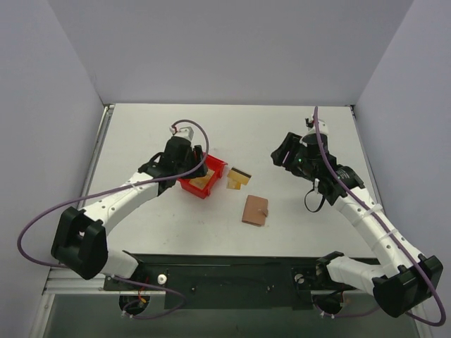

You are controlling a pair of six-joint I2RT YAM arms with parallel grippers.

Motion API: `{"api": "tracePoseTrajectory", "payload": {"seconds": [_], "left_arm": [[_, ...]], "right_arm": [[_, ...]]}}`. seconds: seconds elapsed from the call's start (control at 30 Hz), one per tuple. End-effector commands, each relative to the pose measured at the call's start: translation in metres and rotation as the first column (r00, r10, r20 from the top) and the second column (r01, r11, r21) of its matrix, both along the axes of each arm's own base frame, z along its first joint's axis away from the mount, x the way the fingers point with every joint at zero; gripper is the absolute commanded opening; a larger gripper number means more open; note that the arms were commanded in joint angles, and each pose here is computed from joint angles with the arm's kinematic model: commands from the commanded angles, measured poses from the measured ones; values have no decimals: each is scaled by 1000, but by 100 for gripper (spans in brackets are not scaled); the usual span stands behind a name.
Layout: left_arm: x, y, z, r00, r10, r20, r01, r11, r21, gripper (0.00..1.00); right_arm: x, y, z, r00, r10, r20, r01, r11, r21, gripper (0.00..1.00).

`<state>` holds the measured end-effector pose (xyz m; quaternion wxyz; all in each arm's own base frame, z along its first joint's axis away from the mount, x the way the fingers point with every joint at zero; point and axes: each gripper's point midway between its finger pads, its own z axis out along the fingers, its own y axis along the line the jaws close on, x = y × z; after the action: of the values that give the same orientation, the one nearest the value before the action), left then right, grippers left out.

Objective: Put the credit cards into the card holder
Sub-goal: Place the card holder at the center of the board.

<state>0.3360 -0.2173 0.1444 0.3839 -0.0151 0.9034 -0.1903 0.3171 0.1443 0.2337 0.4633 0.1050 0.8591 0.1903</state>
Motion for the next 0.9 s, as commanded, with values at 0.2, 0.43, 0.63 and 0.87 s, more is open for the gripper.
{"api": "tracePoseTrajectory", "payload": {"seconds": [0.2,0.43,0.63,0.87], "left_arm": [[-18,37,40,990,137,31,-136,990,-40,64],[-48,49,24,987,162,-12,-163,984,-72,63],[-67,56,12,982,185,-49,-189,977,-97,61],[-77,62,2,979,196,-63,-201,975,-95,59]], "right_arm": [[13,43,-19,980,171,-101,-170,985,15,47],[17,83,-39,943,286,-170,-303,950,-79,45],[31,85,-48,942,280,-185,-305,944,-124,45],[57,65,-55,951,234,-202,-263,956,-128,42]]}}
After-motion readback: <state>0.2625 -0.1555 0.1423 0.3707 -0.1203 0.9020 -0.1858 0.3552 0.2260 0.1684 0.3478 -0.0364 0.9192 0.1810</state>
